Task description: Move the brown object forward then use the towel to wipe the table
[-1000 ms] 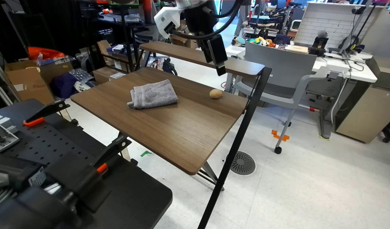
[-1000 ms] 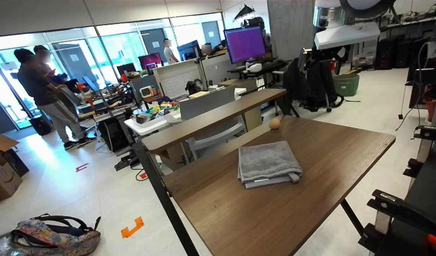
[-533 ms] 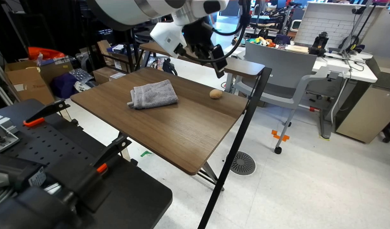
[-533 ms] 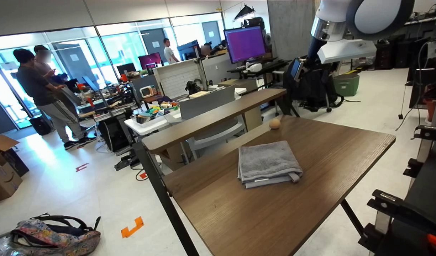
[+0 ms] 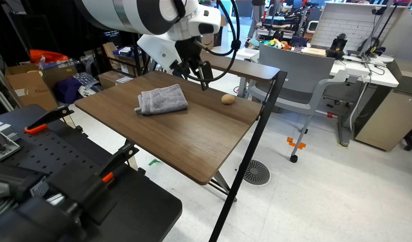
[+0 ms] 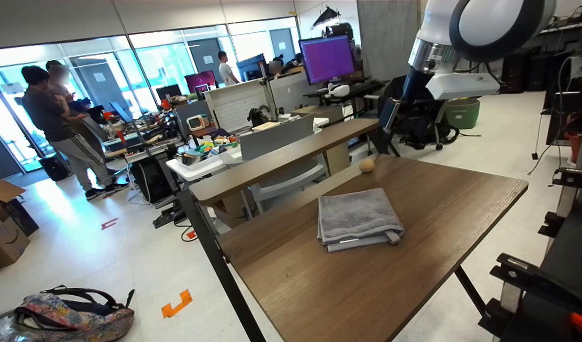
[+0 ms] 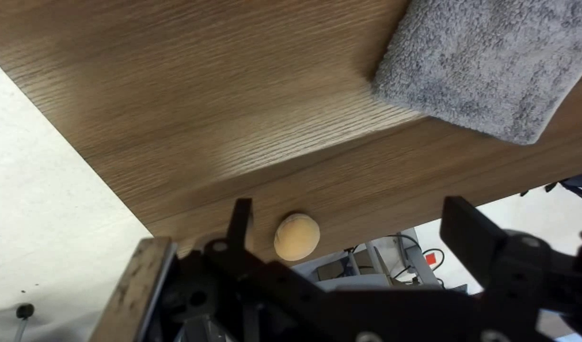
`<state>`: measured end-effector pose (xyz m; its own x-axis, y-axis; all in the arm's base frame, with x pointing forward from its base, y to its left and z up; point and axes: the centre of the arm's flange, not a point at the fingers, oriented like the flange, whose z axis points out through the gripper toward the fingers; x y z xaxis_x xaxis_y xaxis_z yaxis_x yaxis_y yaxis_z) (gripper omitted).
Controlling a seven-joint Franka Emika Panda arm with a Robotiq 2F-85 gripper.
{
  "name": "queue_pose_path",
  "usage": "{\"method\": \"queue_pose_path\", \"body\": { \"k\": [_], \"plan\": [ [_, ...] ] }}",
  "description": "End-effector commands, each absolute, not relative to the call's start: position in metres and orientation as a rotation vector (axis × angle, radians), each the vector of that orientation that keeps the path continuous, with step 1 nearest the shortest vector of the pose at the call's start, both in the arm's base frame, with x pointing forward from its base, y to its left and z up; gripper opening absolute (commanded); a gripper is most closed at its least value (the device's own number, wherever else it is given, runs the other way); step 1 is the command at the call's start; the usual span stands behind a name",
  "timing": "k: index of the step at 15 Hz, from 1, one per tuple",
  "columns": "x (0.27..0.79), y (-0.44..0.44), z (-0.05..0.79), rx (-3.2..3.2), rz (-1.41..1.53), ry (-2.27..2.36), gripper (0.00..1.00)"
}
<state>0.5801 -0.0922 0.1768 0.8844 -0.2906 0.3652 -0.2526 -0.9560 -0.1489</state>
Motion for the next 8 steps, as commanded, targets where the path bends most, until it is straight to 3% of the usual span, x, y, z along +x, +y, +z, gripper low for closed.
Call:
{"method": "queue_pose_path", "body": {
  "k": [1,8],
  "plan": [
    [0.58,-0.092,0.177,-2.955,-0.595,0.426,1.0],
    [0.652,-0.089,0.126,-2.835,-0.642,0.676,1.0]
  ]
}}
